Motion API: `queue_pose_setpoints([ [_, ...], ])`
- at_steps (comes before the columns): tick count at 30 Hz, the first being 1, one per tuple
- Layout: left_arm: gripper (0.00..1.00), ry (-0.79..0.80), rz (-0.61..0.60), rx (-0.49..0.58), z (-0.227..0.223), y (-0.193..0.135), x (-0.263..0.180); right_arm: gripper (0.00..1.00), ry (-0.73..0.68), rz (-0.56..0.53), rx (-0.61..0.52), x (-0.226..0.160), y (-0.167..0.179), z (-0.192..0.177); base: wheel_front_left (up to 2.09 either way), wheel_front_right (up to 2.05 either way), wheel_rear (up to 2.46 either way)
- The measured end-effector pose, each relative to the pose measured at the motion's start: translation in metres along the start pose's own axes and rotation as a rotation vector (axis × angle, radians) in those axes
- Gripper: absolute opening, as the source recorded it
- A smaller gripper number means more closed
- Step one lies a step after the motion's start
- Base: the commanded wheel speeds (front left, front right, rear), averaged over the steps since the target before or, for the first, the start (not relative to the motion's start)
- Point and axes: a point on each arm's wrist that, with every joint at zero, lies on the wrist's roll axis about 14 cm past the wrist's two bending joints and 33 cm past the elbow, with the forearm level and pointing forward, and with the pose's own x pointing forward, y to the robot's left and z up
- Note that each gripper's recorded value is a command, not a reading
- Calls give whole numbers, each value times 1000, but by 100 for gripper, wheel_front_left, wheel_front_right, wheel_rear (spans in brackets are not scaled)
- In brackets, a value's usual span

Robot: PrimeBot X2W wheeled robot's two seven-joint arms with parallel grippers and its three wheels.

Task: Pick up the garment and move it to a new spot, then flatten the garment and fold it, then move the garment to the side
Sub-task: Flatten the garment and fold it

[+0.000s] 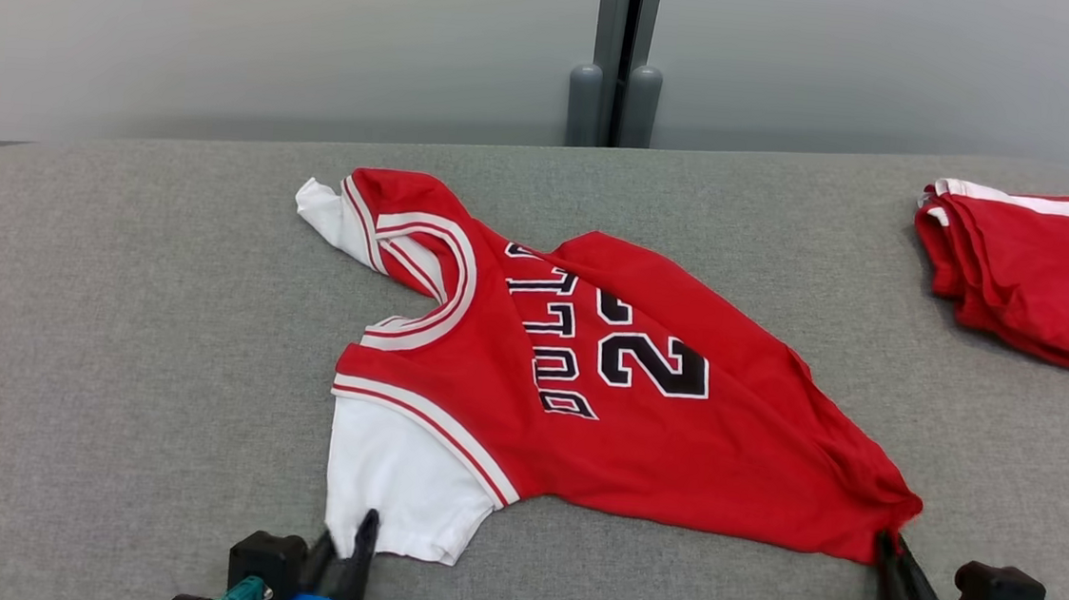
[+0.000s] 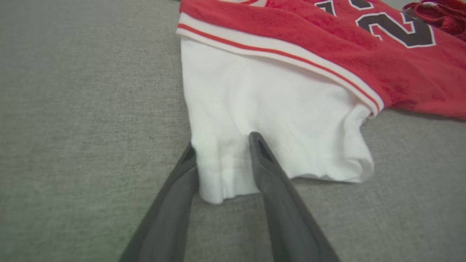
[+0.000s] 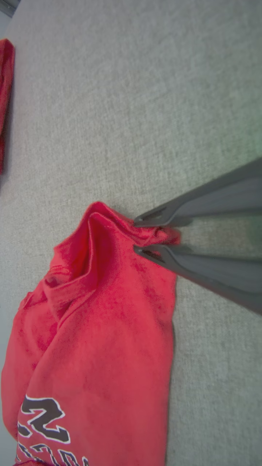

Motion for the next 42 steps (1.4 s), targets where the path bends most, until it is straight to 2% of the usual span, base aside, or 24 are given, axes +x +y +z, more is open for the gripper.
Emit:
queue_pose_setpoints([
  [5, 0, -59, -2, -27, 18, -1, 1, 0, -49, 40, -8, 3, 13, 16, 0, 0, 0],
  [13, 0, -250, -4, -54, 77, 4, -2, 0, -128, 181, 1, -6, 58, 35, 0, 0, 0],
  [17, 0, -341, -4, -47, 111, 12, 0, 0, -201, 243, 23, -3, 78, 60, 0, 0, 0],
  [24, 0, -515, -59, 54, 201, 17, 24, 0, -390, 322, 27, 26, 100, 143, 0, 0, 0],
  [27, 0, -592, -95, 63, 251, 13, 42, 0, -473, 342, 32, 45, 107, 186, 0, 0, 0],
  [31, 0, -666, -126, 32, 309, 16, 70, 0, -563, 350, 55, 76, 112, 243, 0, 0, 0],
  [34, 0, -718, -147, 98, 354, 14, 87, 0, -626, 347, 77, 100, 114, 286, 0, 0, 0],
  [42, 0, -847, -160, 163, 462, 10, 115, 0, -772, 341, 160, 143, 118, 397, 0, 0, 0],
])
